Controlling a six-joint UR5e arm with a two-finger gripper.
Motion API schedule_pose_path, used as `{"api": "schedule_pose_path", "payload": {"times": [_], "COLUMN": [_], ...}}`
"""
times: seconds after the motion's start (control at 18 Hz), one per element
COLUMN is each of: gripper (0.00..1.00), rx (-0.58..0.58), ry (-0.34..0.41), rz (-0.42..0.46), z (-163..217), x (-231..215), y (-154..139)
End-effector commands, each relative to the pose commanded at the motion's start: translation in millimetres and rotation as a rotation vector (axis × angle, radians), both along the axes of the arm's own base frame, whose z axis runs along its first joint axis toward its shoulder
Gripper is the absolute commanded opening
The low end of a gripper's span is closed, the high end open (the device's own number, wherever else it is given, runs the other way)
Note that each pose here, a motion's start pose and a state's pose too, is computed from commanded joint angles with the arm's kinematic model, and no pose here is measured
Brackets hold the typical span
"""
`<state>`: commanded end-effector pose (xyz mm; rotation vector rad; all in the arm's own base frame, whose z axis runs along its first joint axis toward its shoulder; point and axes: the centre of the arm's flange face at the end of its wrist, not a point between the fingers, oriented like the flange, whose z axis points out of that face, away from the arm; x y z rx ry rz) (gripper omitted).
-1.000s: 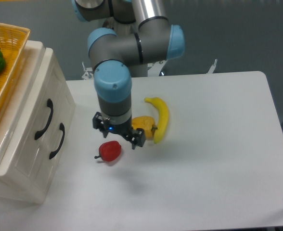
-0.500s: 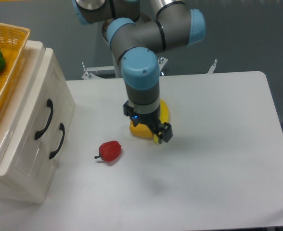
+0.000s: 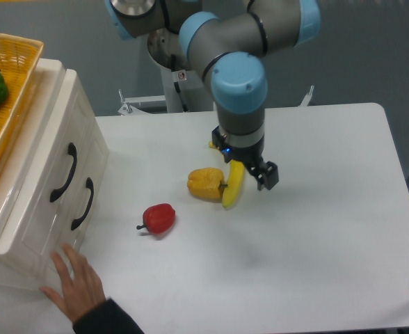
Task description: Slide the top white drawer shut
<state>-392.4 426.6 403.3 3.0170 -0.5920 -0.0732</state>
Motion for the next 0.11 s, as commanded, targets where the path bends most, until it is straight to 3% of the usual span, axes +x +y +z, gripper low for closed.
{"api": "schedule_pose_path", "payload": {"times": [0.11], "gripper": [1.0], "rx": [0.008], "ry": [-0.005], "rz": [0.006], "z": [-0.1], "x": [0.1], "y": [-3.2]}}
